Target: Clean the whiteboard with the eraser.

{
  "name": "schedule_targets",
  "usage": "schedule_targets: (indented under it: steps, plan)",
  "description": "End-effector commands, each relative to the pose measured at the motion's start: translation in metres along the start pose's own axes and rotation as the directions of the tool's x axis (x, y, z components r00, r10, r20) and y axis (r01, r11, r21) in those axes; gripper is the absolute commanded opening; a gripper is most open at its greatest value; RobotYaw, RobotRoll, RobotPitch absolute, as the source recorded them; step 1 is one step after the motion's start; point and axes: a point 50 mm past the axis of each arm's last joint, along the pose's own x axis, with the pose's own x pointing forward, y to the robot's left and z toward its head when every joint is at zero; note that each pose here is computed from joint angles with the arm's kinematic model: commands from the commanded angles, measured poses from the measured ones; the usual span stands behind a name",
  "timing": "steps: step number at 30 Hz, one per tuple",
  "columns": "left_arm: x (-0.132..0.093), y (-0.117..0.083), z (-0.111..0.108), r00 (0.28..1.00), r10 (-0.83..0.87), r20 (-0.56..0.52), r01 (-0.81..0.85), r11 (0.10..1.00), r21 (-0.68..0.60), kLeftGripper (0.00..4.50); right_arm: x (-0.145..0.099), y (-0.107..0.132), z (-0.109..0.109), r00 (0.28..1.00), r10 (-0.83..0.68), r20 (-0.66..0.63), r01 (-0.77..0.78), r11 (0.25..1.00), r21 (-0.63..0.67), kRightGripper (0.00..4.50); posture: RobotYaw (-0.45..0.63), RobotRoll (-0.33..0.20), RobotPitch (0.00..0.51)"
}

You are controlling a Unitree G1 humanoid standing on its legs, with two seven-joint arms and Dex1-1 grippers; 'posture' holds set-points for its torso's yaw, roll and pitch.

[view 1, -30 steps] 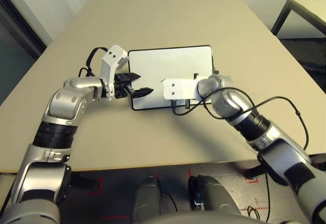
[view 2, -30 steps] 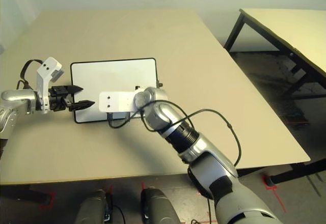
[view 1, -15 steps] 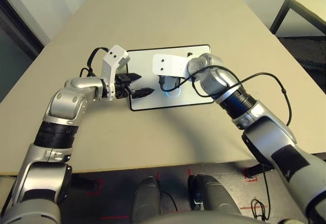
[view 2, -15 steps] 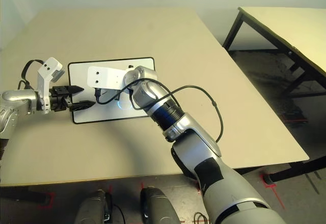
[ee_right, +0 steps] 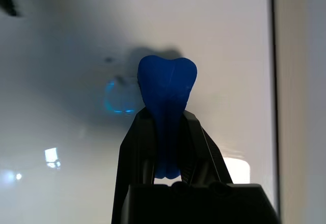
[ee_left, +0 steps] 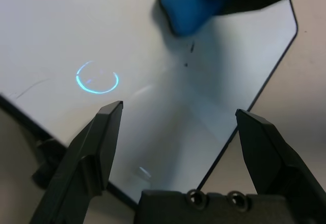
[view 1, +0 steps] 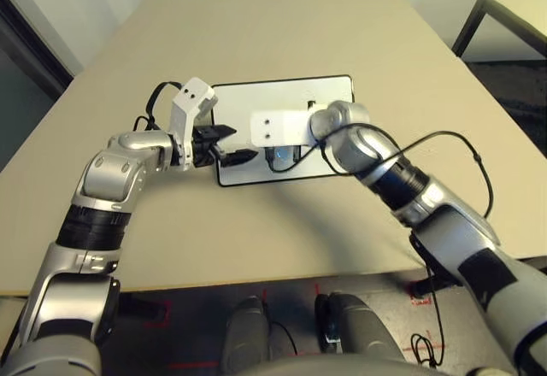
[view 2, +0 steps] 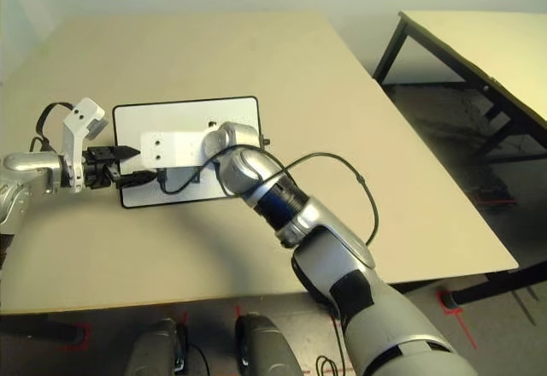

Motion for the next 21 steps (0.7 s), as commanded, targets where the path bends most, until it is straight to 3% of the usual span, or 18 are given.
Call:
schedule_targets:
  steps: [1, 6, 12, 21]
  plan:
    - [0.000, -0.001, -0.003, 1.000, 0.002, -0.010, -0.002, 1.000, -0.008, 4.50, 0.002, 0.017, -0.004, 0.998, 0.070, -0.004, -0.070, 0.998, -0.011, 0.57, 0.02, 0.000, 0.097]
    - [-0.001, -0.001, -0.005, 1.000, 0.003, -0.015, -0.003, 1.000, -0.012, 4.50, -0.003, 0.043, -0.011, 0.988, 0.154, -0.019, -0.154, 0.988, -0.029, 0.57, 0.02, 0.000, 0.096]
    - [0.000, -0.001, -0.003, 1.000, 0.000, -0.013, 0.000, 1.000, -0.009, 4.50, 0.002, 0.026, -0.005, 0.995, 0.094, -0.021, -0.094, 0.996, -0.011, 0.57, 0.02, 0.000, 0.093]
    - [0.000, -0.002, -0.003, 1.000, -0.001, -0.010, 0.001, 1.000, -0.007, 4.50, 0.007, 0.028, 0.003, 0.996, 0.092, 0.005, -0.092, 0.996, -0.018, 0.57, 0.03, 0.000, 0.092]
